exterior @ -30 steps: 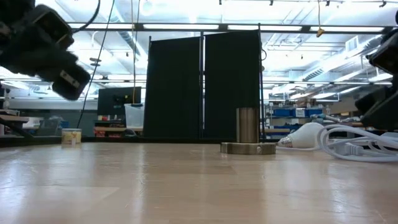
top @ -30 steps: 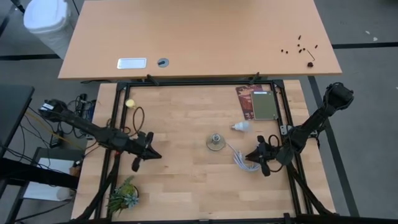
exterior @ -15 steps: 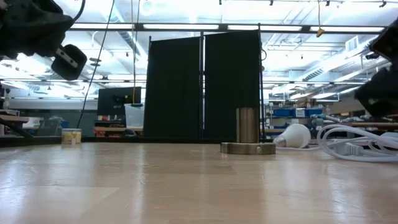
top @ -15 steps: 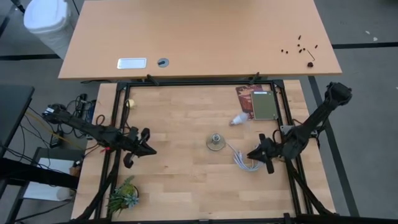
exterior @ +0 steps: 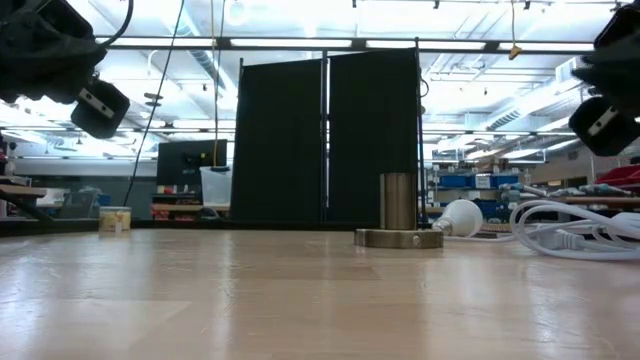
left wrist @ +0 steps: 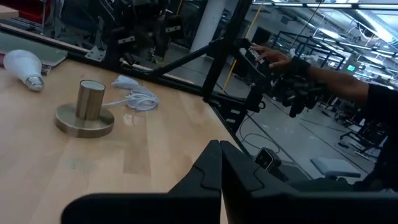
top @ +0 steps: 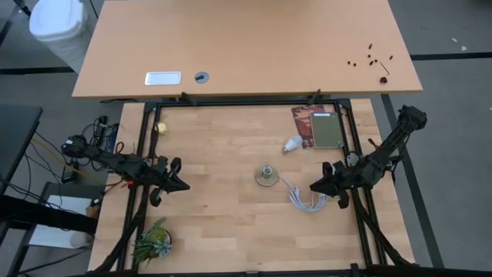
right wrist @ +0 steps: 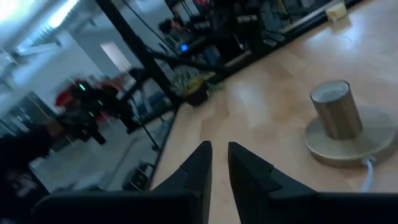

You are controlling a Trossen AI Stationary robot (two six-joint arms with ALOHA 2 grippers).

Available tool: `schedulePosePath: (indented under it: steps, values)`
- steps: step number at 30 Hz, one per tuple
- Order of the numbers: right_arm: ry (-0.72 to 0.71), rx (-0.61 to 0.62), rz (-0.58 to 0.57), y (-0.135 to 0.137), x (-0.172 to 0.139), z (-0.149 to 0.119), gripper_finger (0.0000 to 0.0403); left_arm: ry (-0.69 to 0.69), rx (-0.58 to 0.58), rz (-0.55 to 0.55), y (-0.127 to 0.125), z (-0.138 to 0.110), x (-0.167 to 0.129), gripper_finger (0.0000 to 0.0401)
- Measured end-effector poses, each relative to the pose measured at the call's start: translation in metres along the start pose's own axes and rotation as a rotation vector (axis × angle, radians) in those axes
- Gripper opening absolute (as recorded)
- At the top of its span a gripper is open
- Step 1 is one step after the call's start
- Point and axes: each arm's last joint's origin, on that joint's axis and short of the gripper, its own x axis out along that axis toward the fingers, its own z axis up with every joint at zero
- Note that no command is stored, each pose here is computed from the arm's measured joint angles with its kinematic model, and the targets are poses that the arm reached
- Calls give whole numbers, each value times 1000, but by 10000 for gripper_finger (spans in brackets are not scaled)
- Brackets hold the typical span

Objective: Screw lightbulb
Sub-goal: Return to Home Position

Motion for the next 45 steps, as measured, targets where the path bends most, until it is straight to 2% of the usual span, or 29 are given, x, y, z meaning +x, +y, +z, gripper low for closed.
schedulePosePath:
  steps: [8, 17, 23, 30, 41, 45]
  values:
    - [-85, 67, 37, -1, -7, 12, 64, -11, 0, -5, 0, 0, -5, 4]
    - [-148, 70, -52, -15, -12, 19, 62, 9, 1, 3, 1, -2, -5, 4]
    - [-253, 106, -101, -22, -13, 29, 62, -4, 0, -1, 1, -1, -6, 4]
    - [-348, 106, -231, -34, -11, 38, 62, -41, 0, 45, 6, 2, -7, 4]
    - [-574, 105, -542, -64, -16, 57, 62, -83, 1, 141, 15, 7, -7, 4]
    - [-618, 105, -602, -69, -19, 61, 61, -104, 2, 181, 19, 9, -8, 4]
